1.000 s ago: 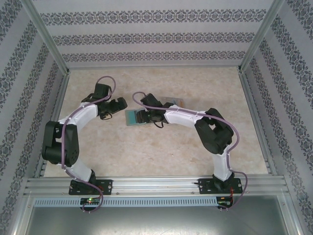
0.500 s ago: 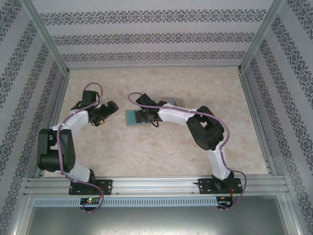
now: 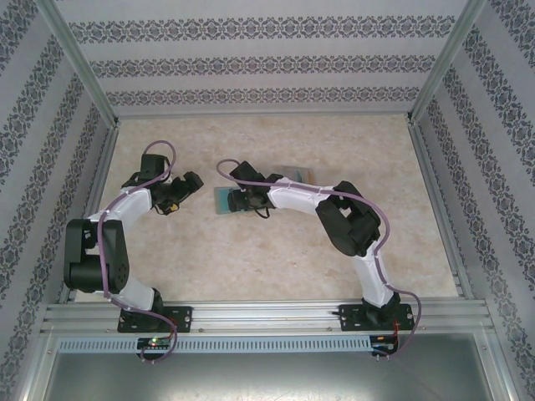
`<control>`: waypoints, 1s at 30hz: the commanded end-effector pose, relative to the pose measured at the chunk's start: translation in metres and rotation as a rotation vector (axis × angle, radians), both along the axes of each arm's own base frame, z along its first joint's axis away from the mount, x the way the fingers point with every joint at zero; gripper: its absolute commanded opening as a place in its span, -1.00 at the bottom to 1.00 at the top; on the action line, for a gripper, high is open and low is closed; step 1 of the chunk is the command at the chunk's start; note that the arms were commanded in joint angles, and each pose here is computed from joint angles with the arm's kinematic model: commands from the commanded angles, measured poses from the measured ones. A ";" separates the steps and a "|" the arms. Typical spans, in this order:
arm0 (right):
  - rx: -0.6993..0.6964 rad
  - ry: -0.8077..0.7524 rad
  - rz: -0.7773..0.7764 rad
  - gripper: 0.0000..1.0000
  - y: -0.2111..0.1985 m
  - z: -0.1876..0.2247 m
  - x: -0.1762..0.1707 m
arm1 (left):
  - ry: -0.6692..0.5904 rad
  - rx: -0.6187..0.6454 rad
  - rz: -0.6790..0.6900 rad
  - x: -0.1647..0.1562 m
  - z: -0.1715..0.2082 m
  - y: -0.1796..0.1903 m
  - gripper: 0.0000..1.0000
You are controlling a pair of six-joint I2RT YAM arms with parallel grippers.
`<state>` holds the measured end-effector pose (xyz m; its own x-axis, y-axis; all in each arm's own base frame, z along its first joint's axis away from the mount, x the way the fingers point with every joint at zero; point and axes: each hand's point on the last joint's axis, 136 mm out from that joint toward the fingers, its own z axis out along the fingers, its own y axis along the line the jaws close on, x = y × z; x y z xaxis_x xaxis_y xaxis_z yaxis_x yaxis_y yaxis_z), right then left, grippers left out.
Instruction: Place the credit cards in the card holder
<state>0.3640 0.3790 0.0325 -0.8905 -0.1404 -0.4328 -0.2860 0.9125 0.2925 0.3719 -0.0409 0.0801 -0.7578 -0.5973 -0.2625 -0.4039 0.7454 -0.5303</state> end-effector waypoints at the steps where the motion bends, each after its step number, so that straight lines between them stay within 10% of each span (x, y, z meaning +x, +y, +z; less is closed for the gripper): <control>1: 0.054 0.026 0.076 0.18 0.021 -0.002 -0.008 | -0.020 -0.014 0.011 0.003 0.002 0.000 0.99; 30: 0.447 0.026 0.235 0.19 0.085 0.038 0.027 | -0.034 0.011 0.048 0.011 -0.008 0.008 0.99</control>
<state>0.3786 0.4523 0.0517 -0.8846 -0.1712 -0.4339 -0.4294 0.6620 0.6143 0.3743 -0.0388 0.0702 -0.7444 -0.6116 -0.2679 -0.4159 0.7386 -0.5305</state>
